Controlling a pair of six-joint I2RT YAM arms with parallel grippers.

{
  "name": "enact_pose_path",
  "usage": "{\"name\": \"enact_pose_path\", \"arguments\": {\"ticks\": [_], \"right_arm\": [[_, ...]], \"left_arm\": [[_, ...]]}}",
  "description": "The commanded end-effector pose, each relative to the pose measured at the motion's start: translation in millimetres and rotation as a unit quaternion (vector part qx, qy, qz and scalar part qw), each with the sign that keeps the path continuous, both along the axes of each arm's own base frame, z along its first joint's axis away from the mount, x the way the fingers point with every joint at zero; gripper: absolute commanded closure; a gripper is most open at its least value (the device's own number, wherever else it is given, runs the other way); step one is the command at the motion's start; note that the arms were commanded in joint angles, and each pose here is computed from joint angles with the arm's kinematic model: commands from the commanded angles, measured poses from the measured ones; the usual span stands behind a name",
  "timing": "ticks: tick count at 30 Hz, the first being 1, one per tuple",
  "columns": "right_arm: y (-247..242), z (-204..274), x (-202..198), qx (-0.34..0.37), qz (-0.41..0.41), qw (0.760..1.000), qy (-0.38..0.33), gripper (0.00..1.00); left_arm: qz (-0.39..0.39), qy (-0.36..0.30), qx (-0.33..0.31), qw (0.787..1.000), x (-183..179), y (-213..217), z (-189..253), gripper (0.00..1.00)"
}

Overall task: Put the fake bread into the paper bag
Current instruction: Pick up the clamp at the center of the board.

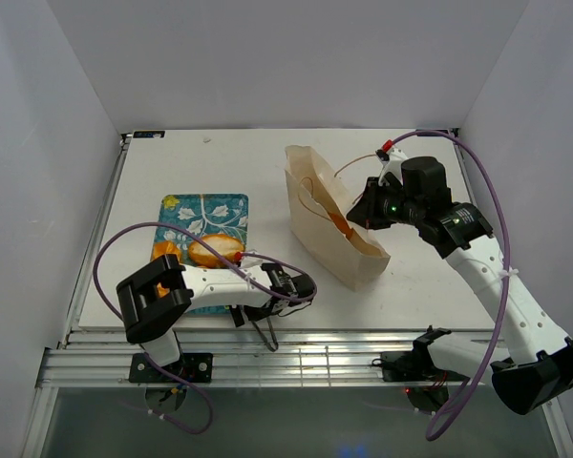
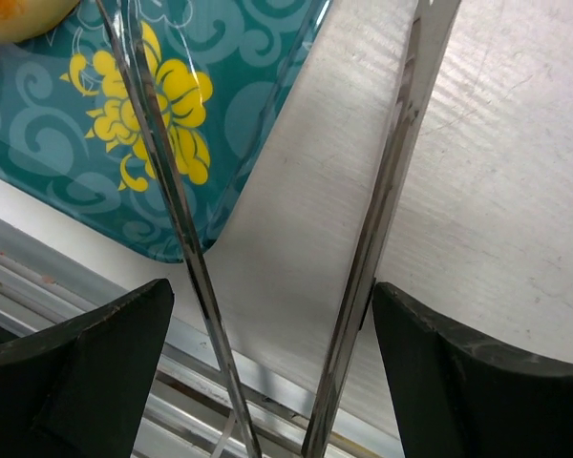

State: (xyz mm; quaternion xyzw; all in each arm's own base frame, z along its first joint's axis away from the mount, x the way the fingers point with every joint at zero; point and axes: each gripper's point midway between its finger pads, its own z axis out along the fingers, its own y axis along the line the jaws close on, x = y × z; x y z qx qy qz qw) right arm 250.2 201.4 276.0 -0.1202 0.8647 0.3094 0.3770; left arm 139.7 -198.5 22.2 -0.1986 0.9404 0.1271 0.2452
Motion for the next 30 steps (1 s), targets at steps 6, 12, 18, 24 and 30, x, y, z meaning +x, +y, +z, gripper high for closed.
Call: {"name": "enact_pose_path", "arguments": {"ticks": [6, 12, 18, 24, 30], "right_arm": [[-1.7, 6.9, -4.9, 0.000, 0.008, 1.000, -0.019, 0.92], [-1.9, 7.4, -5.2, 0.001, 0.009, 1.000, -0.020, 0.92], [-1.6, 6.4, -5.2, 0.002, 0.009, 1.000, -0.018, 0.92], [-2.6, 7.4, -5.7, 0.002, 0.007, 1.000, -0.020, 0.92], [-3.0, 7.5, -6.6, 0.003, 0.006, 1.000, -0.020, 0.92]], "left_arm": [[0.081, -0.005, -0.035, 0.996, -3.6, -7.0, -23.2, 0.14], [0.081, -0.009, -0.048, 0.996, -10.8, -2.6, -27.6, 0.27], [0.068, -0.013, -0.046, 0.997, -17.0, -4.5, -31.4, 0.45], [0.056, -0.013, -0.035, 0.998, -28.9, -2.3, -38.8, 0.73], [0.014, -0.042, -0.040, 0.998, -25.5, -5.5, -23.7, 0.97]]}}
